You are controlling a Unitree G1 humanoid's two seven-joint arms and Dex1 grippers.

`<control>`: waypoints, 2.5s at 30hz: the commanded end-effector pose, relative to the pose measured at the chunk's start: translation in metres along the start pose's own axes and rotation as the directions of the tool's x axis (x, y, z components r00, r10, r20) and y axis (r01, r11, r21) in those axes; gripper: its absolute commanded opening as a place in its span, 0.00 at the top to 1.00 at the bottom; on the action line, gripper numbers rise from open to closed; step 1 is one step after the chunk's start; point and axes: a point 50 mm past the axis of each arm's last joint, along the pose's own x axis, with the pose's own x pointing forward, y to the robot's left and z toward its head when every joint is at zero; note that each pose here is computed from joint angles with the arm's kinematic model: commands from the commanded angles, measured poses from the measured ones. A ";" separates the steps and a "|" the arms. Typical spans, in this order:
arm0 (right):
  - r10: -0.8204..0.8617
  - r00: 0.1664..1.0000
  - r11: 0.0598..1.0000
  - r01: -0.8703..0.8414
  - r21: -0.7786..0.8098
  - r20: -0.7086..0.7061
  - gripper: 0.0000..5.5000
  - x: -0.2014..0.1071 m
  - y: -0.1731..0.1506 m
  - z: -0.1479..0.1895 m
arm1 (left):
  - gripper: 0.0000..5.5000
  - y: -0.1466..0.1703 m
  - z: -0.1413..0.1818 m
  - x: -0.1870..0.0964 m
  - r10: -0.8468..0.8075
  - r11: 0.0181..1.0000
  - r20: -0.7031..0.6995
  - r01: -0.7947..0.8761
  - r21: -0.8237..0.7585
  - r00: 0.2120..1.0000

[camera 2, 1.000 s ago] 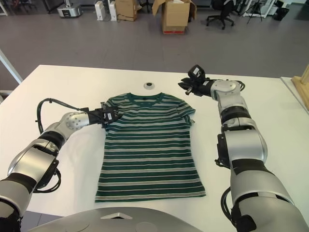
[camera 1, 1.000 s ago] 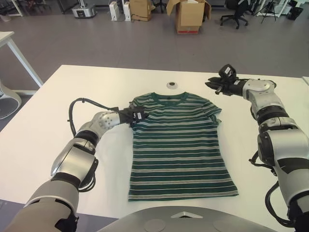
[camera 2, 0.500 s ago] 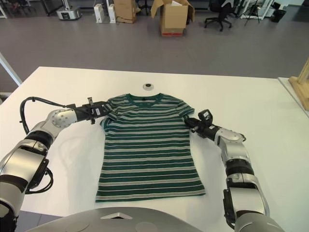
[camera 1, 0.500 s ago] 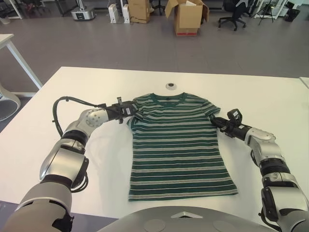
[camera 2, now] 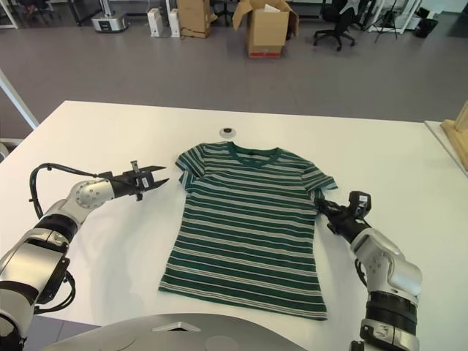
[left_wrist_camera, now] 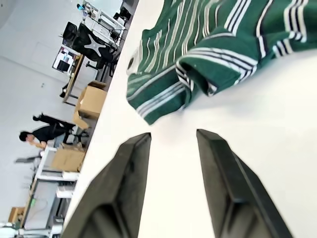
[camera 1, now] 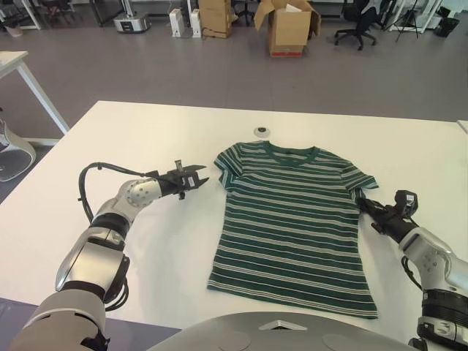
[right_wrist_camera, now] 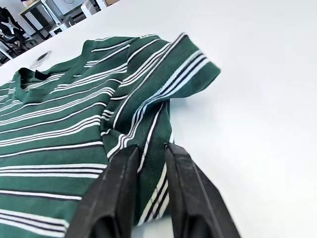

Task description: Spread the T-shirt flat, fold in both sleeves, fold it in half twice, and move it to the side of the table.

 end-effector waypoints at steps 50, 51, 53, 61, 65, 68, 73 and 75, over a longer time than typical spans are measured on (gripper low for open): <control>-0.056 0.998 0.746 0.065 -0.663 0.034 0.82 0.004 0.019 0.008 | 0.70 -0.121 0.031 0.011 -0.291 0.898 0.166 0.329 -0.293 0.942; -0.064 0.998 0.704 0.039 -0.709 -0.008 0.82 0.007 0.017 0.001 | 0.70 -0.121 0.031 0.011 -0.291 0.899 0.166 0.328 -0.288 0.942; -0.132 0.988 0.651 0.024 -0.759 -0.082 0.82 0.011 0.007 -0.009 | 0.70 -0.120 0.030 0.010 -0.289 0.902 0.165 0.325 -0.283 0.943; -0.135 0.985 0.937 0.093 -0.338 -0.103 0.82 0.006 0.001 -0.023 | 0.70 -0.128 0.032 0.005 -0.291 0.903 0.162 0.327 -0.280 0.943; -0.128 0.973 0.985 0.147 0.086 -0.191 0.82 0.001 -0.008 -0.036 | 0.70 -0.127 0.031 0.004 -0.287 0.906 0.153 0.320 -0.278 0.946; -0.275 0.927 0.946 0.308 0.097 -0.256 0.82 -0.013 -0.027 -0.045 | 0.70 -0.124 0.029 0.001 -0.289 0.907 0.141 0.318 -0.275 0.947; -0.386 0.886 0.912 0.408 0.036 -0.257 0.82 -0.031 -0.044 -0.043 | 0.70 -0.125 0.028 -0.002 -0.286 0.906 0.132 0.313 -0.284 0.949; -0.333 0.918 0.935 0.352 0.052 -0.216 0.82 -0.026 -0.033 -0.033 | 0.70 -0.124 0.027 -0.002 -0.288 0.907 0.129 0.314 -0.282 0.949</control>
